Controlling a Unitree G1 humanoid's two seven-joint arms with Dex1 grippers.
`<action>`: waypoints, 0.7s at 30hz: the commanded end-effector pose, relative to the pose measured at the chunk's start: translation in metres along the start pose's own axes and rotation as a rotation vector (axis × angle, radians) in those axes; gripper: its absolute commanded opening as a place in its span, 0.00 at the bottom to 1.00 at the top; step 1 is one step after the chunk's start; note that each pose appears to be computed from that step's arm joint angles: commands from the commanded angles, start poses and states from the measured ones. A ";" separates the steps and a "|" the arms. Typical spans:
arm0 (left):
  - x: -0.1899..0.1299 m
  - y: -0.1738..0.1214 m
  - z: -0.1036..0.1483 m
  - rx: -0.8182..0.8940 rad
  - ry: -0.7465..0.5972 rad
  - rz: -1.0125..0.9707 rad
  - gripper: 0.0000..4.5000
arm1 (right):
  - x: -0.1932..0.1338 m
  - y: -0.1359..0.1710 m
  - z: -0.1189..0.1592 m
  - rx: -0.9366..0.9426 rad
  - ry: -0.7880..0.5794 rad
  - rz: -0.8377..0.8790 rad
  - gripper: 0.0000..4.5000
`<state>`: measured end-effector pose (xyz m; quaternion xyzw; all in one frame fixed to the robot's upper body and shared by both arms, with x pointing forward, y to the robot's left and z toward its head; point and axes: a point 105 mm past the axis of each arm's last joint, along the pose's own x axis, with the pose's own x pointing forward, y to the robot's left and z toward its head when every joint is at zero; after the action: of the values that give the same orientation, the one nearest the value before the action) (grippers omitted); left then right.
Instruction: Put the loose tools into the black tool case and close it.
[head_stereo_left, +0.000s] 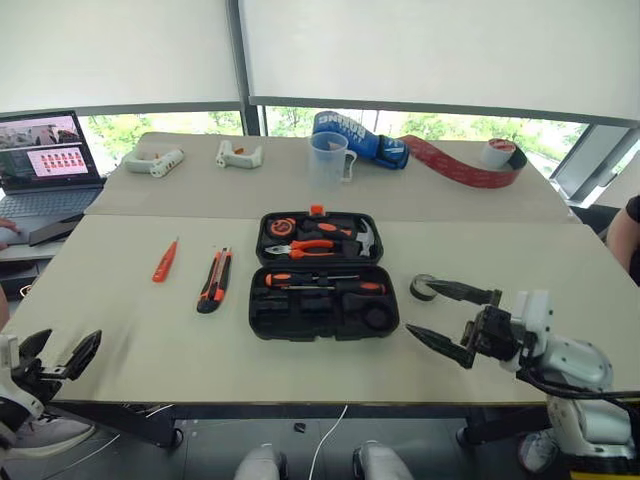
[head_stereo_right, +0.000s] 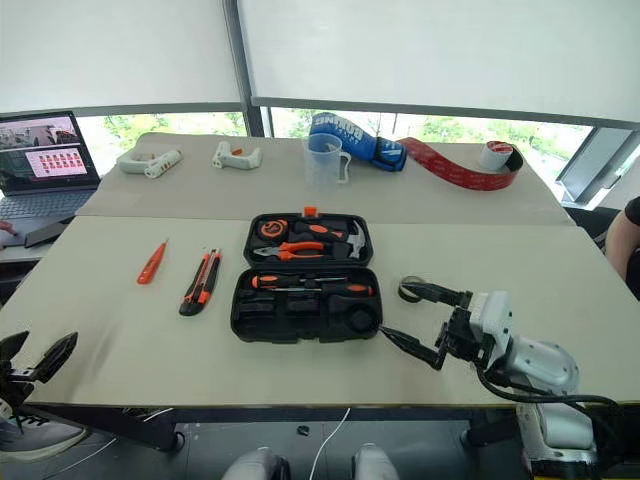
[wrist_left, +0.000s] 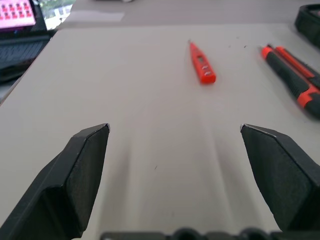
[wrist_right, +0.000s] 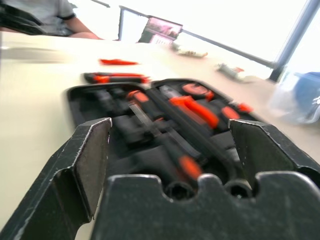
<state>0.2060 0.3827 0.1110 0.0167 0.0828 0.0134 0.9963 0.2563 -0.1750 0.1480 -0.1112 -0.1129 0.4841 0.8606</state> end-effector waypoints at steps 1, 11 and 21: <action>0.024 -0.013 0.034 0.009 0.010 -0.017 1.00 | 0.008 0.005 0.024 -0.072 -0.072 0.009 0.98; 0.099 -0.025 0.057 -0.001 0.260 -0.001 1.00 | 0.046 0.008 0.050 -0.089 -0.069 0.070 0.98; 0.164 -0.041 0.058 0.057 0.404 -0.014 1.00 | 0.068 0.000 0.078 -0.135 -0.121 0.107 0.98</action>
<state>0.3743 0.3451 0.1407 0.0213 0.2771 0.0135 0.9605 0.2715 -0.1105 0.2181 -0.1482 -0.1743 0.5257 0.8193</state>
